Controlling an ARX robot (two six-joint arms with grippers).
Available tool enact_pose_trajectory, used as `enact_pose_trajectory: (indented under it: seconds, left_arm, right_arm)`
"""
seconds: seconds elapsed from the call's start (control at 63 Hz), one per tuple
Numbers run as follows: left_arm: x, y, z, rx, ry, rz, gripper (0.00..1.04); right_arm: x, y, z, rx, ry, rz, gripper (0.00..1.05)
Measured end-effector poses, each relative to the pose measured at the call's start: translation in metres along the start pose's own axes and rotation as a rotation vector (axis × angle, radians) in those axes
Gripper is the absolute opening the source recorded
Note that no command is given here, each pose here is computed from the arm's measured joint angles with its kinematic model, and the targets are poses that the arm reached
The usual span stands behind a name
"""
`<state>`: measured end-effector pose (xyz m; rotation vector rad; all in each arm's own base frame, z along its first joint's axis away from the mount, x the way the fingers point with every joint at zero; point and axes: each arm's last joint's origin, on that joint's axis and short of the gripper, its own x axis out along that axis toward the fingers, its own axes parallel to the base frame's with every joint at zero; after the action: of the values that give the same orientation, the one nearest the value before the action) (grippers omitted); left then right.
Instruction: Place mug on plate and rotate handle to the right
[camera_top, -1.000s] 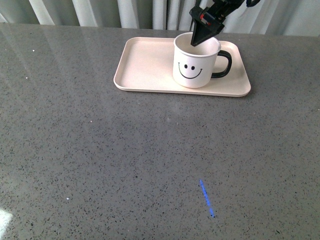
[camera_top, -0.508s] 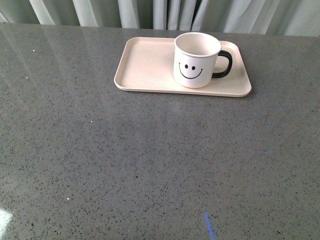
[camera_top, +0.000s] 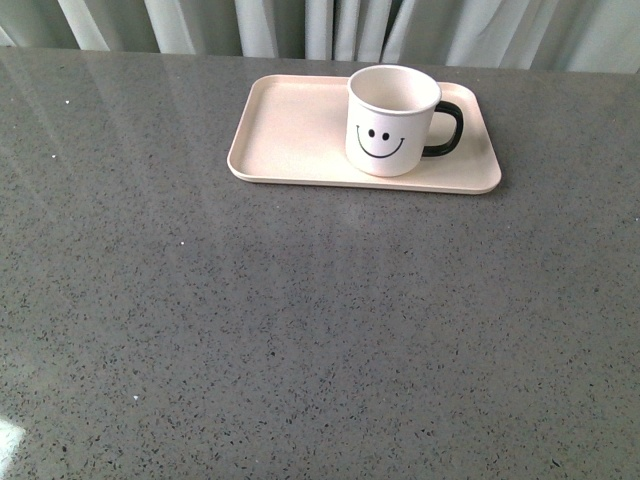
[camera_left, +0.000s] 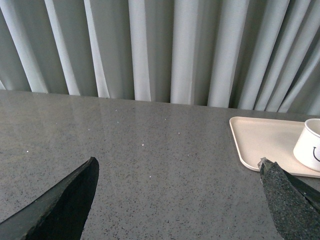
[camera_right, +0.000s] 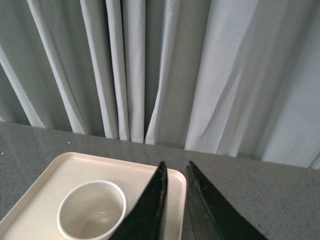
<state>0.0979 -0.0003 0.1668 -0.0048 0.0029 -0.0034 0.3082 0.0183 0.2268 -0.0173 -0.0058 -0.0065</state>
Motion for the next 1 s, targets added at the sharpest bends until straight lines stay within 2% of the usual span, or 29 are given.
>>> enact_pose_trajectory:
  seconds: [0.032, 0.254, 0.476, 1.0]
  left_arm:
    - [0.000, 0.000, 0.000, 0.000, 0.000, 0.000, 0.96]
    - [0.000, 0.000, 0.000, 0.000, 0.000, 0.000, 0.96]
    - [0.000, 0.000, 0.000, 0.000, 0.000, 0.000, 0.96]
    - [0.000, 0.000, 0.000, 0.000, 0.000, 0.000, 0.96]
  right_arm:
    - [-0.008, -0.001, -0.002, 0.002, -0.005, 0.004, 0.02]
    - [-0.060, -0.013, -0.027, 0.006, 0.018, 0.023, 0.02]
    - [-0.095, -0.018, -0.039, 0.007, 0.014, 0.007, 0.02]
    - [-0.147, -0.018, -0.056, 0.007, 0.013, 0.006, 0.02]
